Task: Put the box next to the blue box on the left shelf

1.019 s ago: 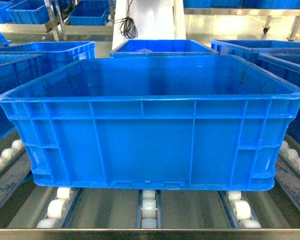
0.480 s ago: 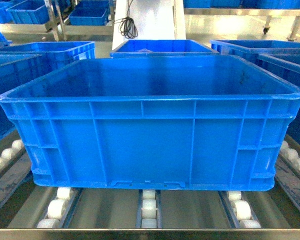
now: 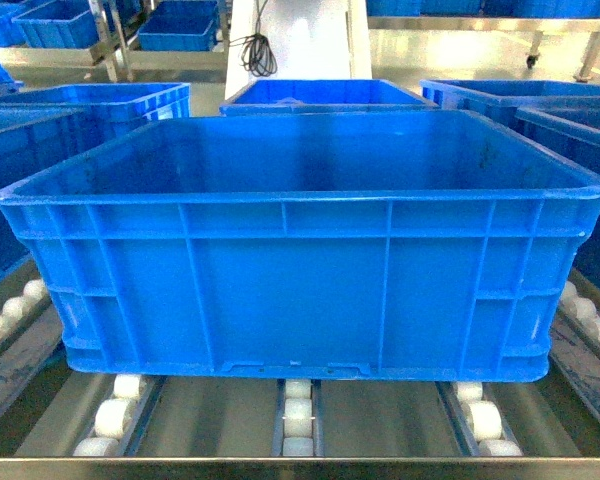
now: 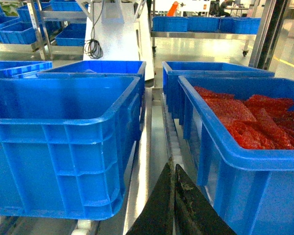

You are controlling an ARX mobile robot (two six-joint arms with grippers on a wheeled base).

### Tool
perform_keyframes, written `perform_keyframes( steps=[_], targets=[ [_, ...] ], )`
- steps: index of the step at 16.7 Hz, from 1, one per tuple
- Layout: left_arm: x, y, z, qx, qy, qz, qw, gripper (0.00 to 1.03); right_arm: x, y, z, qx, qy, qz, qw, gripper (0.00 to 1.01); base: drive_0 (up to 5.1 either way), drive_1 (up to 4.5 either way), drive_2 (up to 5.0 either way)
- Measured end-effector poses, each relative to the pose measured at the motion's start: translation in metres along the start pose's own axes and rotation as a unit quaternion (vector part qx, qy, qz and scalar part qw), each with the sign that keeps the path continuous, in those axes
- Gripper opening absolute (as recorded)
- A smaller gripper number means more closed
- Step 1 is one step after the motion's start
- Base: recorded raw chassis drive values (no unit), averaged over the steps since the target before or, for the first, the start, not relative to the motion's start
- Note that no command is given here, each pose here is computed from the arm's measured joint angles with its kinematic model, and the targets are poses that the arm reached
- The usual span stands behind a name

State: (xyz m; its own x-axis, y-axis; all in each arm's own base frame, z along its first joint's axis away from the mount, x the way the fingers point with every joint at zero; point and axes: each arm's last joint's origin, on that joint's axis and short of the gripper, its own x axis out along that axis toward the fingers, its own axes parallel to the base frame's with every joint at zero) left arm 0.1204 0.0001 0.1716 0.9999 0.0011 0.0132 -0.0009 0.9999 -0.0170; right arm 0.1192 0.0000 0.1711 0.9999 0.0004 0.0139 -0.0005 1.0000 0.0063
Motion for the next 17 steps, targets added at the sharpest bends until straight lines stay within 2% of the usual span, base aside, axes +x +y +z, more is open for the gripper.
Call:
perform_keyframes(
  steps=[3,5,6,7,8,9,14,15,17],
  targets=[
    [-0.023,0.0,-0.004,0.0,0.009,0.001,1.0,0.01,-0.022,0.0,-0.004,0.0,0.01,0.0,1.0,0.02,0.0,0.0,0.0],
    [-0.023,0.0,-0.004,0.001,0.007,0.0,1.0,0.01,-0.022,0.0,-0.003,0.0,0.004,0.0,1.0,0.02,0.0,0.0,0.0],
    [-0.023,0.0,-0.004,0.001,0.007,0.0,1.0,0.16,-0.022,0.0,-0.003,0.0,0.005,0.0,1.0,0.19,0.0,0.0,0.0],
    [-0.023,0.0,-0.004,0.001,0.007,0.0,1.0,0.36,-0.022,0.0,-0.003,0.0,0.005,0.0,1.0,0.39,0.0,0.0,0.0],
    [-0.023,0.0,-0.004,0.001,0.007,0.0,1.0,0.49,-0.022,0.0,-0.003,0.0,0.005,0.0,1.0,0.52,0.0,0.0,0.0],
    [-0.023,0.0,-0.004,0.001,0.007,0.0,1.0,0.57,-0.022,0.0,-0.003,0.0,0.005,0.0,1.0,0.6,0.0,0.0,0.0],
    [-0.023,0.0,-0.004,0.001,0.007,0.0,1.0,0.73,-0.022,0.0,-0.003,0.0,0.005,0.0,1.0,0.76,0.0,0.0,0.0],
    [-0.023,0.0,-0.004,0.001,0.007,0.0,1.0,0.84,-0.022,0.0,-0.003,0.0,0.005,0.0,1.0,0.87,0.0,0.0,0.0],
    [-0.023,0.0,-0.004,0.001,0.007,0.0,1.0,0.93,-0.022,0.0,-0.003,0.0,0.005,0.0,1.0,0.96,0.0,0.0,0.0]
  ],
)
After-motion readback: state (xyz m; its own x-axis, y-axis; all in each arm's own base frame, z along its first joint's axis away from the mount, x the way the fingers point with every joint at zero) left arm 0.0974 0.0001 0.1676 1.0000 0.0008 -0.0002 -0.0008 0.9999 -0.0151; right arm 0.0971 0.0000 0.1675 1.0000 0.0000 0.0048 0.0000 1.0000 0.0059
